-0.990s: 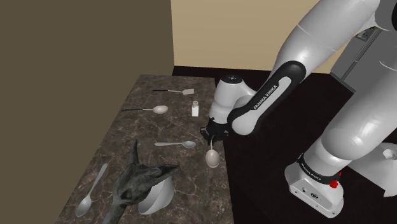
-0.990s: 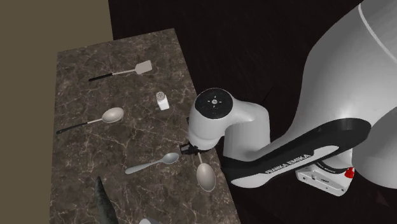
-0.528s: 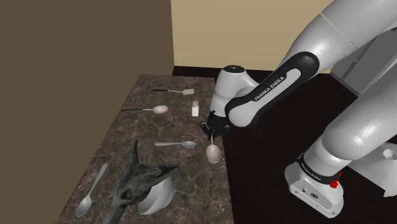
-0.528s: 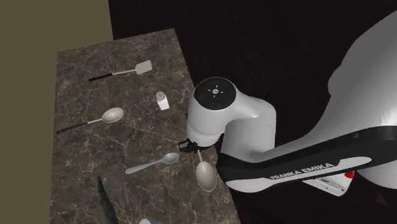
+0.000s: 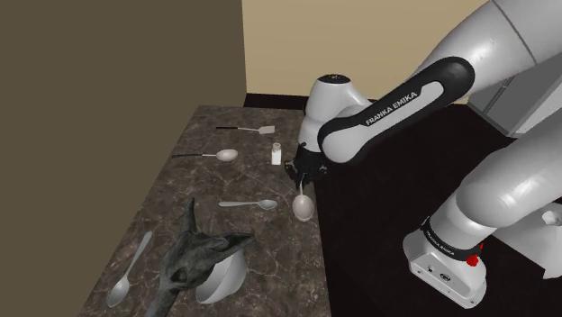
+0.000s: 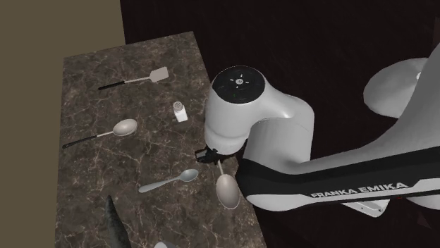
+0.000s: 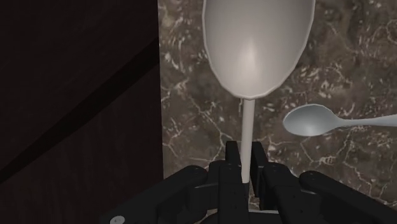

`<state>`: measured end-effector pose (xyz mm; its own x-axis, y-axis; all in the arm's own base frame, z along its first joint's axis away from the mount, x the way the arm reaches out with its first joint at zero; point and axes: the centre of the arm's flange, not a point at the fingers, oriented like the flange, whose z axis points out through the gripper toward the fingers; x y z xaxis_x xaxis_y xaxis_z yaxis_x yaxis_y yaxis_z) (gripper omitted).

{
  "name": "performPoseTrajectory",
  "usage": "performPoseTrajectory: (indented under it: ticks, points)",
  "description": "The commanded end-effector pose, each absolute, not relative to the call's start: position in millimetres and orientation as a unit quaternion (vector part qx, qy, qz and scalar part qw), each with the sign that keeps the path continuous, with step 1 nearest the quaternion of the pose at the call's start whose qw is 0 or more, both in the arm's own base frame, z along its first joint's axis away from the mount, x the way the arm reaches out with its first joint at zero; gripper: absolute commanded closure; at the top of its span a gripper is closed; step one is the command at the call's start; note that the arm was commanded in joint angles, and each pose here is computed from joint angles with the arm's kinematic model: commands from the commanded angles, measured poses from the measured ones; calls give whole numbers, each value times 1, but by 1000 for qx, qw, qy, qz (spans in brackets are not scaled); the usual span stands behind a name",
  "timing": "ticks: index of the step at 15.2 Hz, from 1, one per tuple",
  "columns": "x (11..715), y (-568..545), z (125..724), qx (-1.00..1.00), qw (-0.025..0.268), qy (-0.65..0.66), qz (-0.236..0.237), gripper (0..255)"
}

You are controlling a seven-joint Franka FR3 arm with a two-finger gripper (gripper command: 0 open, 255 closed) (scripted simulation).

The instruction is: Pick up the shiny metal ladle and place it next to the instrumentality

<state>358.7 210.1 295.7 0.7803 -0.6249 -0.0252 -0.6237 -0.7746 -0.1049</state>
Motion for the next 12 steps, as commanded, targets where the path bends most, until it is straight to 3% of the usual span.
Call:
performPoseTrajectory:
  ticks: [1, 12]
  points:
    - [375, 199, 298, -942, 54, 331, -5, 255]
    - [499, 122, 298, -942, 54, 331, -5, 255]
